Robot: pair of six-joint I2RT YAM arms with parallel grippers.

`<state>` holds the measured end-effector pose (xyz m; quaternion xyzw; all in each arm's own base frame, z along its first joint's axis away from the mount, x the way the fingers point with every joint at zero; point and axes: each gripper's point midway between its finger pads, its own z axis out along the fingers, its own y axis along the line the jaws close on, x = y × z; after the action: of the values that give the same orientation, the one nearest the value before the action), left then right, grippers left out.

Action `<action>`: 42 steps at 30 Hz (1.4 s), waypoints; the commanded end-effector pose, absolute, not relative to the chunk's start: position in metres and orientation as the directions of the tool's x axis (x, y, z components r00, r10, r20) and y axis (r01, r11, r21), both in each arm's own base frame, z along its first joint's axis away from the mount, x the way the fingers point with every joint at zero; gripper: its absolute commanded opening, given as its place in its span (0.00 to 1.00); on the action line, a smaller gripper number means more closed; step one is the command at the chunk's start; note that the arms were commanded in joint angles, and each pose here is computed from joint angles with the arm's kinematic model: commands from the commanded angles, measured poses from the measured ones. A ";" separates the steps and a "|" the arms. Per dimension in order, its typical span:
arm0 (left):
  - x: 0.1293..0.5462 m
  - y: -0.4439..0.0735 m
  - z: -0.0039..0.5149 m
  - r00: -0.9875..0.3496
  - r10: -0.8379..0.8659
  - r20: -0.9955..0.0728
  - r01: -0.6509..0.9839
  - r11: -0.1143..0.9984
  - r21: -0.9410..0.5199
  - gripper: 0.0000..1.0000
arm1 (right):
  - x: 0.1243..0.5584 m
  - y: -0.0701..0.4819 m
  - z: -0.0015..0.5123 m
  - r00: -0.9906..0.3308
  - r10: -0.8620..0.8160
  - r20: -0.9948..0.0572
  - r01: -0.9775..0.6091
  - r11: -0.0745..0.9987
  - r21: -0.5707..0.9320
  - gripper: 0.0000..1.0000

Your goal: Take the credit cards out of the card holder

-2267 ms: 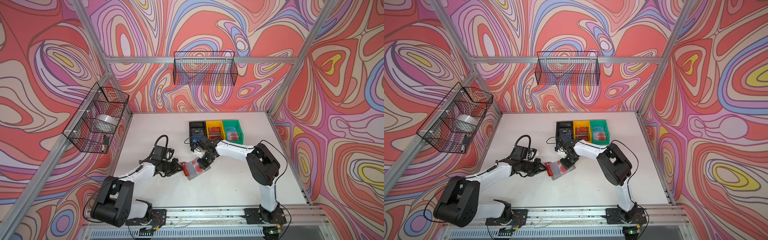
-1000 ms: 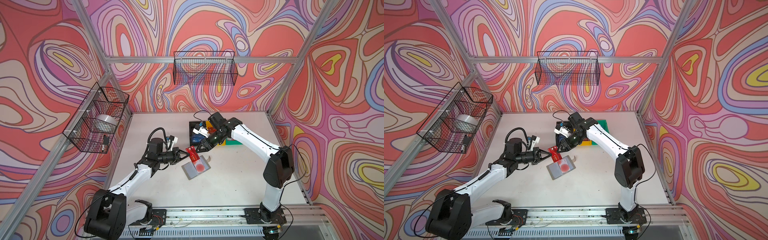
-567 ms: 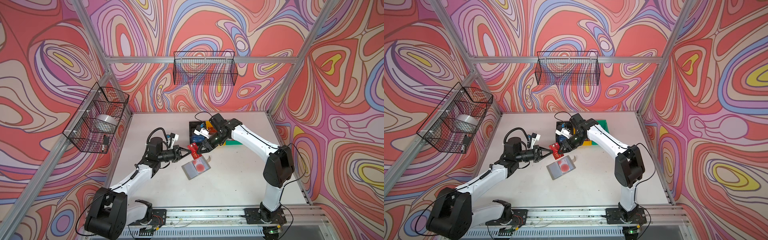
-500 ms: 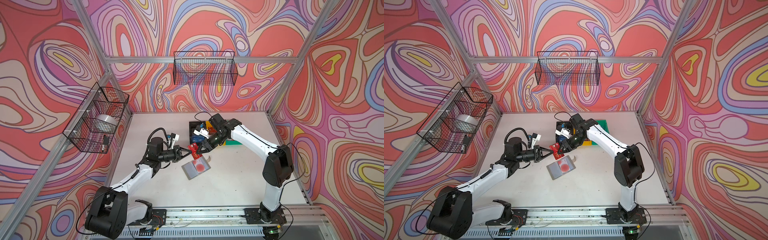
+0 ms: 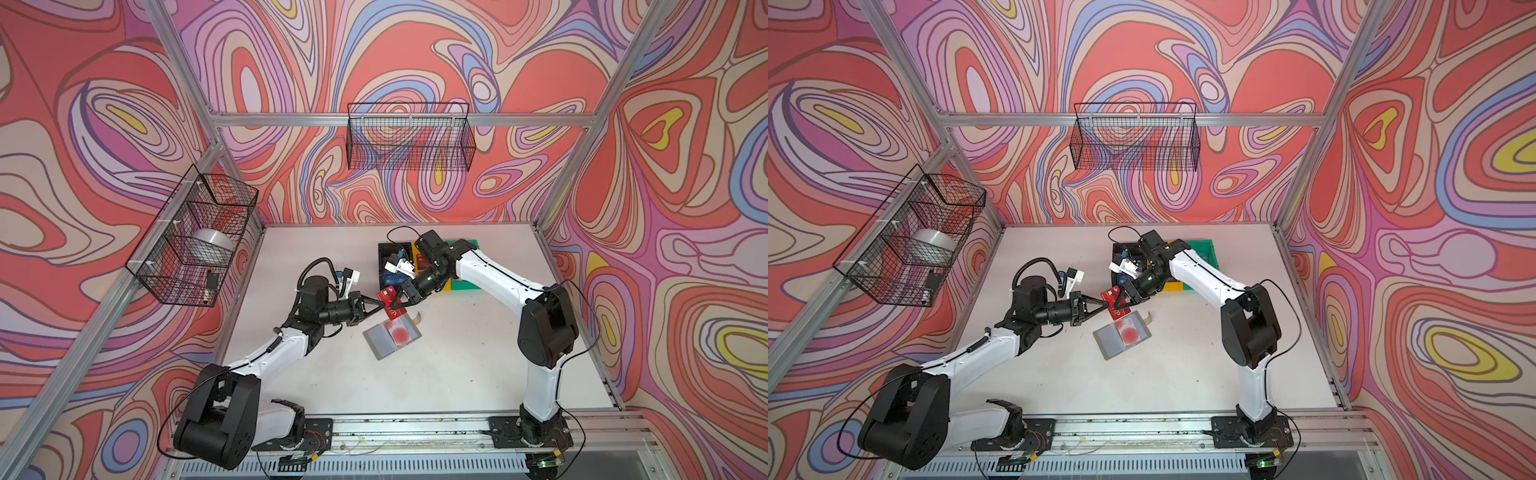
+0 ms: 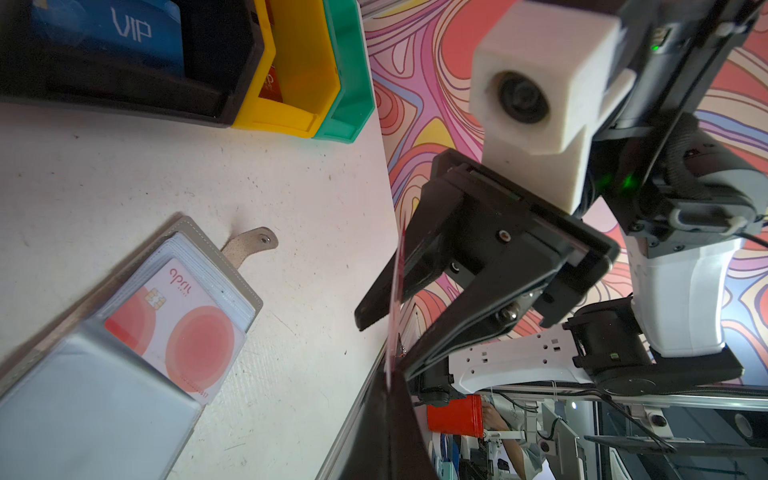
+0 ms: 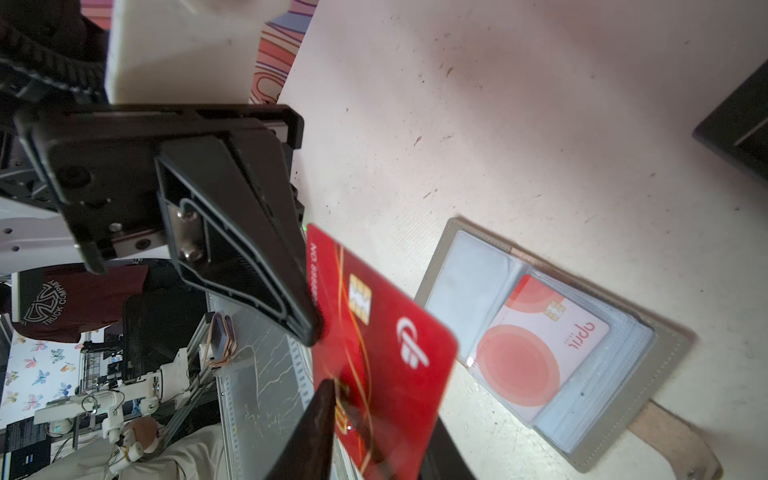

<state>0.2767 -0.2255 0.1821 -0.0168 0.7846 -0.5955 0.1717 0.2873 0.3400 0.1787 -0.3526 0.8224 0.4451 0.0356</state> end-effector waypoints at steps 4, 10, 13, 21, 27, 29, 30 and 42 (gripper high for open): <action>0.270 -0.223 0.156 -0.953 -0.228 -0.199 0.115 0.336 -0.935 0.02 | 0.282 0.345 0.204 -0.706 -0.554 -0.441 -0.648 0.254 0.718 0.17; 0.264 -0.219 0.148 -0.957 -0.225 -0.186 0.092 0.372 -0.924 0.11 | 0.276 0.342 0.202 -0.701 -0.584 -0.410 -0.623 0.221 0.750 0.03; 0.260 -0.215 0.142 -0.959 -0.218 -0.182 0.079 0.409 -0.909 0.15 | 0.269 0.339 0.199 -0.683 -0.615 -0.394 -0.609 0.182 0.772 0.00; 0.253 -0.206 0.136 -0.961 -0.195 -0.195 0.075 0.496 -0.865 0.19 | 0.273 0.305 0.187 -0.528 -0.731 -0.433 -0.801 0.259 0.540 0.00; 0.260 -0.206 0.135 -0.962 -0.197 -0.190 0.064 0.513 -0.856 0.18 | 0.315 0.239 0.173 -0.357 -0.898 -0.259 -0.934 0.339 0.113 0.00; 0.262 -0.208 0.136 -0.963 -0.196 -0.186 0.062 0.508 -0.859 0.18 | 0.340 0.227 0.177 -0.346 -0.909 -0.230 -0.934 0.357 -0.005 0.00; 0.262 -0.208 0.136 -0.964 -0.195 -0.182 0.060 0.507 -0.860 0.17 | 0.348 0.222 0.180 -0.333 -0.915 -0.227 -0.937 0.348 -0.027 0.00; 0.267 -0.207 0.141 -0.959 -0.212 -0.187 0.054 0.512 -0.858 0.17 | 0.419 0.172 0.169 -0.109 -0.992 -0.059 -0.981 0.117 -0.155 0.00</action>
<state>0.2630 -0.2067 0.1352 -0.0486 0.8576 -0.4954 0.1296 0.4117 0.1896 0.1776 -0.6180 0.7792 -0.0093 0.1042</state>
